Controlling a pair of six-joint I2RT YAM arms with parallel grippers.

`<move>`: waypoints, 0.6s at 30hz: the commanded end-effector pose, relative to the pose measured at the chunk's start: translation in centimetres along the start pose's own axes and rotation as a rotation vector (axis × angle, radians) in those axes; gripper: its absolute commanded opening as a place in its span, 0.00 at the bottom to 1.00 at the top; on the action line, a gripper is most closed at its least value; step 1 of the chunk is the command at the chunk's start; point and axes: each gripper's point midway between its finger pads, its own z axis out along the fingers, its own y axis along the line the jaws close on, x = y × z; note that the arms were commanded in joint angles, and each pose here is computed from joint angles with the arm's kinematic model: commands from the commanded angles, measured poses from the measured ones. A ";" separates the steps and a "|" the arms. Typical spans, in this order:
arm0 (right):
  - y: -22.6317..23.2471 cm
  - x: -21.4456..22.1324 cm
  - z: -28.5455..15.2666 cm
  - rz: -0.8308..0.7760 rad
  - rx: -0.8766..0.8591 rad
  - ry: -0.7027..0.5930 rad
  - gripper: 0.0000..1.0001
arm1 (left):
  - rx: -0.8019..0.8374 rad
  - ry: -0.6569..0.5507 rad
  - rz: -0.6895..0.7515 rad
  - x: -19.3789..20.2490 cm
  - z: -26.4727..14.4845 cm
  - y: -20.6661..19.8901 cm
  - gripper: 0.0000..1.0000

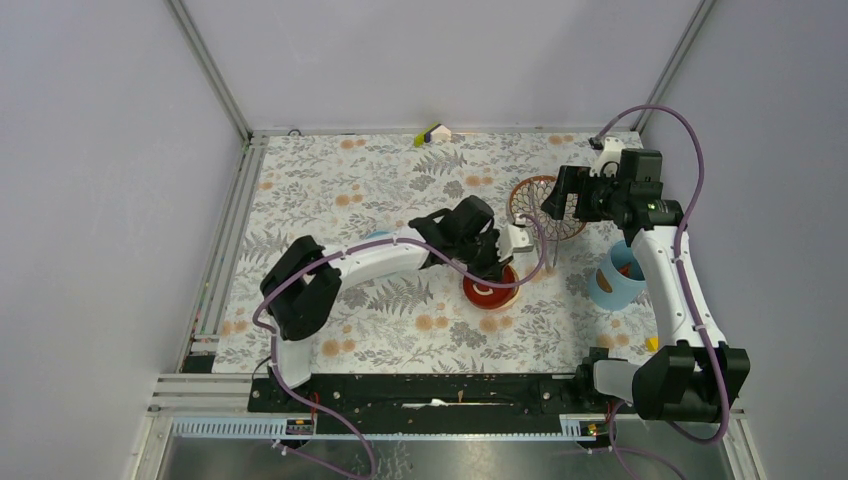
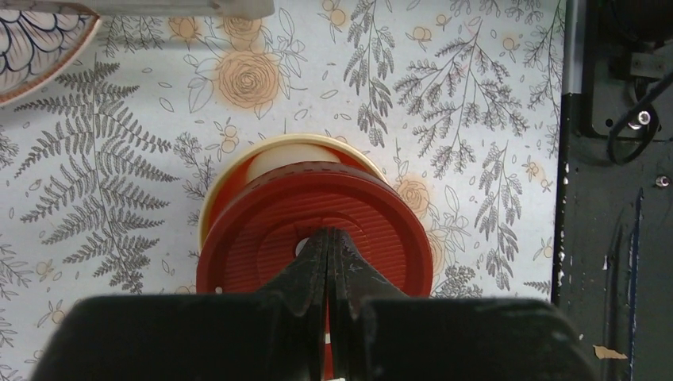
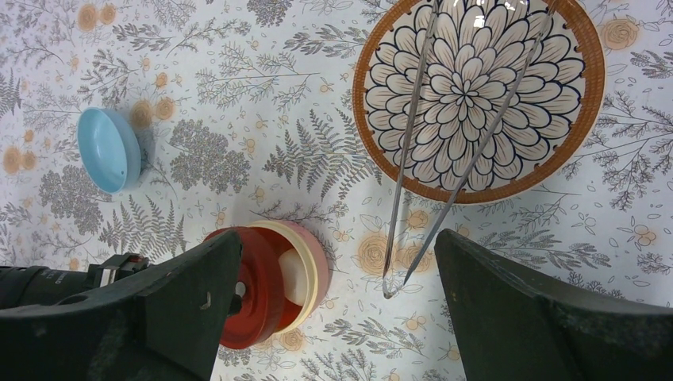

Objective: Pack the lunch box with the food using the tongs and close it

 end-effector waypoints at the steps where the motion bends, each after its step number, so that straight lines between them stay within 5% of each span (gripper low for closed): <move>1: 0.3 -1.0 -0.9 -0.016 -0.005 -0.050 0.99 | -0.028 -0.072 0.042 -3.4 0.3 0.8 0.00; 18: 0.0 -0.6 -0.8 -0.017 0.000 -0.042 0.99 | -0.019 -0.058 0.062 -3.5 2.2 0.9 0.00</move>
